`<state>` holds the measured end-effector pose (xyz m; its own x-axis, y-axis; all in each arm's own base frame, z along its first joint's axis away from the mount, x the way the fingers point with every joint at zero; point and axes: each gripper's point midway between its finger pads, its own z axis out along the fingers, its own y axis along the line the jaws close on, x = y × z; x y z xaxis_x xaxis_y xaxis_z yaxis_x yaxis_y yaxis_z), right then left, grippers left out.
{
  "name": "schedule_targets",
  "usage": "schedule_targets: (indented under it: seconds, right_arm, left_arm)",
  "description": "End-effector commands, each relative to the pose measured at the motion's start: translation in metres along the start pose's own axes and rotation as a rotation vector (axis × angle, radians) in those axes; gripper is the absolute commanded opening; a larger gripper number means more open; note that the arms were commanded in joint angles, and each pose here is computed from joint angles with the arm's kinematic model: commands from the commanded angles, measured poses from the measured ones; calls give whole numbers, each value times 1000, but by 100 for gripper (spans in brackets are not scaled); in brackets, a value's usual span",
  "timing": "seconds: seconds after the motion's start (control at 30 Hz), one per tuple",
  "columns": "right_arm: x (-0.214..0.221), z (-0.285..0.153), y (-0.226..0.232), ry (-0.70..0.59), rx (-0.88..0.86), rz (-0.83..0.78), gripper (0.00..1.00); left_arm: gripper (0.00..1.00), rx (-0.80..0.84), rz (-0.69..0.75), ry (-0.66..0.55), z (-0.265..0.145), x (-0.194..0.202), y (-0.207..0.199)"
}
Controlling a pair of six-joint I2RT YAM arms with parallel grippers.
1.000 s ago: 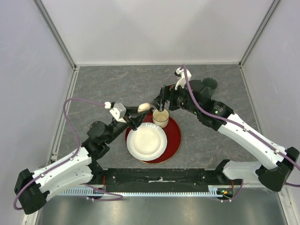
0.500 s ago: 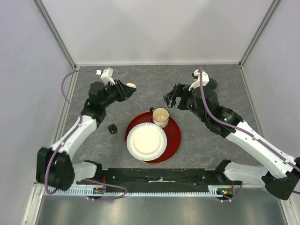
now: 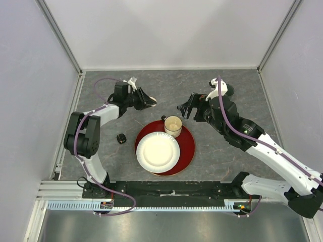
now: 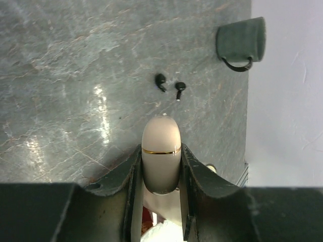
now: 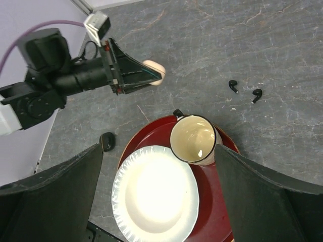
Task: Insert the wireless bluetooth earbuds into the charging case
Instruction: Place the charging case at the center of the board.
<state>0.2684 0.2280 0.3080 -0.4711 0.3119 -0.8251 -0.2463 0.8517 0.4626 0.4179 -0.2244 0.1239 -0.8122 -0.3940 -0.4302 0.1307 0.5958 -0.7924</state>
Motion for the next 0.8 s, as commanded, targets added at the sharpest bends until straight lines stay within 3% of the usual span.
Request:
schedule_targets:
  seconds: [0.0, 0.47, 0.63, 0.77]
  right_arm:
    - [-4, -6, -3, -16, -1, 3, 98]
    - [3, -1, -2, 11, -6, -16, 98]
    - [6, 3, -1, 22, -7, -21, 98]
    - [6, 4, 2, 30, -15, -27, 98]
  left_arm:
    - [2, -10, -86, -10, 17, -7, 12]
    - [12, -101, -217, -2, 51, -3, 63]
    - [25, -127, -224, -3, 51, -1, 70]
    - [28, -159, -224, -9, 48, -1, 75]
